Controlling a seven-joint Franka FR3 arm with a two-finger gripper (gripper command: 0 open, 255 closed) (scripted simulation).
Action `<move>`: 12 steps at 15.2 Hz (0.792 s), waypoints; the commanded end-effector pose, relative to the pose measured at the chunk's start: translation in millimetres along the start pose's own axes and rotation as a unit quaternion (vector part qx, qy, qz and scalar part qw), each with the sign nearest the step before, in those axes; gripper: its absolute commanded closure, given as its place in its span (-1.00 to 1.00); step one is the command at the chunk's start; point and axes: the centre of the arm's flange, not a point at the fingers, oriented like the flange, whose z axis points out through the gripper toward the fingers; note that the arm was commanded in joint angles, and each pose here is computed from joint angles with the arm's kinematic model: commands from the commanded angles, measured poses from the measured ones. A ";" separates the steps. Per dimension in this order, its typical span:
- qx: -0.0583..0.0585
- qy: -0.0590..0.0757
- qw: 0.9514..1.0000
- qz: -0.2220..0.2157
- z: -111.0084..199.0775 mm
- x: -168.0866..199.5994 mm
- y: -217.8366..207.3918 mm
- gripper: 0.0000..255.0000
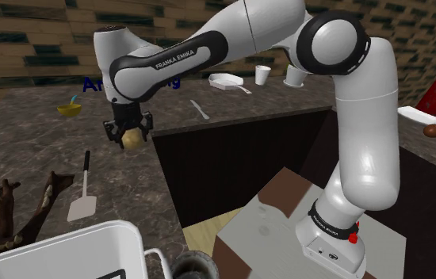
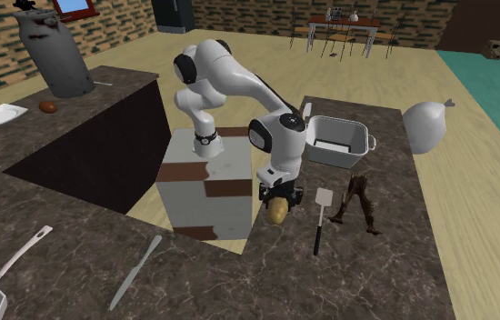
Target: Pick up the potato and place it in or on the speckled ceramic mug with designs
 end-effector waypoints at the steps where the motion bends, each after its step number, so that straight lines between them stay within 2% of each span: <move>1: 0.000 0.000 1.000 0.000 -9.6 0.0 0.6 1.00; 12: 0.000 0.000 1.000 0.000 -67.7 2.0 2.3 1.00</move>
